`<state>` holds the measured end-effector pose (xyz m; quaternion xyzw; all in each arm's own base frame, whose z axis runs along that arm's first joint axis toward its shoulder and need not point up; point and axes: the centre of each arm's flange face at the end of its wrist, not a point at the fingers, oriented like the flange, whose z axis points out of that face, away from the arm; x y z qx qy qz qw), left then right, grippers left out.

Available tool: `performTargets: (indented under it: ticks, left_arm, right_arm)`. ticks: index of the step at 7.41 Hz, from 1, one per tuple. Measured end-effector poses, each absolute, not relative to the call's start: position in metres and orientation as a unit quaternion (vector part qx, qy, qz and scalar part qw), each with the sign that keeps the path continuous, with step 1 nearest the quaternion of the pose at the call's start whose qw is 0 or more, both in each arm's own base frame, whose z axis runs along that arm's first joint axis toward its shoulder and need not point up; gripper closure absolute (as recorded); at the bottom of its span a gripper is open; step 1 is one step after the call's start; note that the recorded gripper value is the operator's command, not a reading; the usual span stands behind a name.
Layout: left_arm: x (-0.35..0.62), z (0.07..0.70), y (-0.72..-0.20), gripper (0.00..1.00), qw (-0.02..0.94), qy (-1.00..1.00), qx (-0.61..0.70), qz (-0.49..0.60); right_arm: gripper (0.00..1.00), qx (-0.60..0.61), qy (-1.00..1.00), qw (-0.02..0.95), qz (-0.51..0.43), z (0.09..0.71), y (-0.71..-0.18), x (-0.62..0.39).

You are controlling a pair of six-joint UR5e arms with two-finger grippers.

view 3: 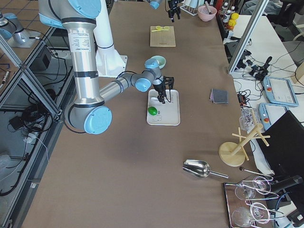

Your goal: Put spoon and bun in bowl

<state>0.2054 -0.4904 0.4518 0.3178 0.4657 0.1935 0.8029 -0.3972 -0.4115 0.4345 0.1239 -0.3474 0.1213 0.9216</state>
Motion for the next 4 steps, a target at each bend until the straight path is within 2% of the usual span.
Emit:
performTargets:
  ticks: [1,2,4]
  left_arm:
    - [0.205,0.454,-0.4901,0.03,0.803,0.465,0.317,0.194]
    - [0.2045,0.4544,-0.4901,0.03,0.803,0.465,0.317,0.194]
    - [0.2044,0.4549,-0.49,0.03,0.804,0.465,0.317,0.194]
  right_arm:
    - [0.4,0.122,-0.344,0.923,0.12,0.4385,-0.4126,-0.4025]
    - [0.45,0.121,-0.342,0.924,0.119,0.4415,-0.413,-0.4055]
    - [0.98,0.121,-0.343,0.924,0.117,0.4406,-0.4137,-0.4105]
